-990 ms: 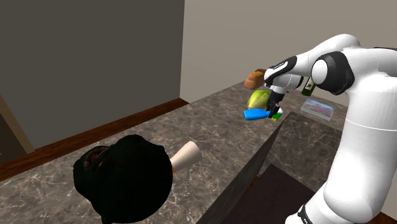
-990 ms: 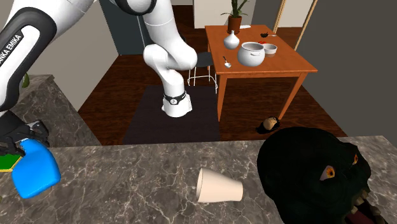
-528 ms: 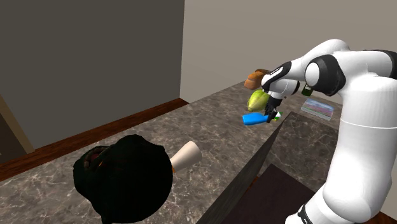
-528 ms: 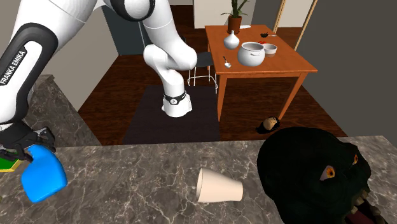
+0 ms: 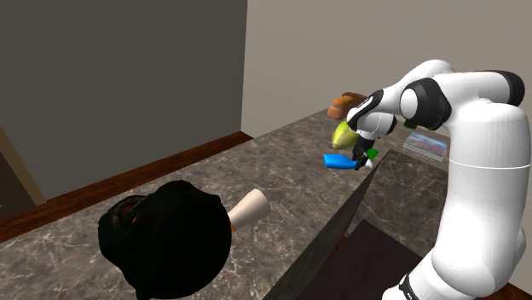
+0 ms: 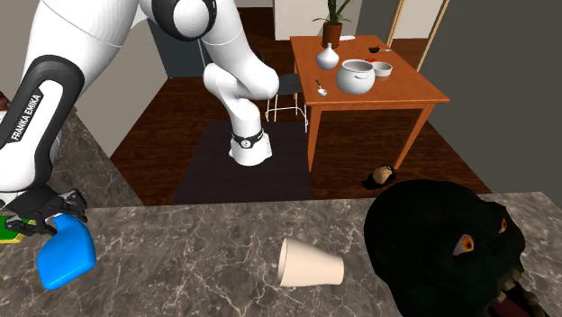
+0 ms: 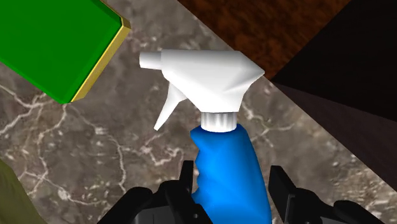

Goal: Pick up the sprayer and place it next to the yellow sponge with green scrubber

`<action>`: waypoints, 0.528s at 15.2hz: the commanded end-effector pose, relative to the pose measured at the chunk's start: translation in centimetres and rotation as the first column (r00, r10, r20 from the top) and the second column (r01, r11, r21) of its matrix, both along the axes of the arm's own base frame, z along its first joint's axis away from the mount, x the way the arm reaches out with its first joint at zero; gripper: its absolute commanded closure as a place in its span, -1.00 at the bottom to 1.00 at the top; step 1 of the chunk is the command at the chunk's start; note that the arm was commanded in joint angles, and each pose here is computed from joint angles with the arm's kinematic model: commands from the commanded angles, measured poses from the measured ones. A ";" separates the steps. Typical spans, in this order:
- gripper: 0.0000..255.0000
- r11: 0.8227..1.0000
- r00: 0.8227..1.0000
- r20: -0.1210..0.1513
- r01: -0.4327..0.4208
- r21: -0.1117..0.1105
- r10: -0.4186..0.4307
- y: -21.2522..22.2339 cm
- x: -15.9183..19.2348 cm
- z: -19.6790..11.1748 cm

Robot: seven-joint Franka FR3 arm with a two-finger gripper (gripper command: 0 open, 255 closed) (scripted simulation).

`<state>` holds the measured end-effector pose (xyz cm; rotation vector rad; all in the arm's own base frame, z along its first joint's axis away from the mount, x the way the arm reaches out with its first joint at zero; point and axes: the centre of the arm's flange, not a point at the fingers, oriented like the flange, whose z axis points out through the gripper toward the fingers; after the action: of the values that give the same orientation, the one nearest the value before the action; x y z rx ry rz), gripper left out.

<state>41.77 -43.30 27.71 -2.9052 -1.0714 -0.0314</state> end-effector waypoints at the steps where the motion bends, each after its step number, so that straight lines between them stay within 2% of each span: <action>1: 1.00 1.000 1.000 0.000 0.000 0.000 0.000 0.0 0.0 -0.1; 5: 1.00 1.000 1.000 0.000 0.000 0.000 0.000 0.0 0.0 -0.1; 6: -1.00 1.000 1.000 0.000 0.000 0.000 0.000 0.0 0.0 -0.1; 8: -1.00 1.000 1.000 0.000 0.000 0.000 0.000 0.0 0.0 -0.1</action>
<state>41.75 -43.29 27.60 -2.9055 -1.0715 -0.0318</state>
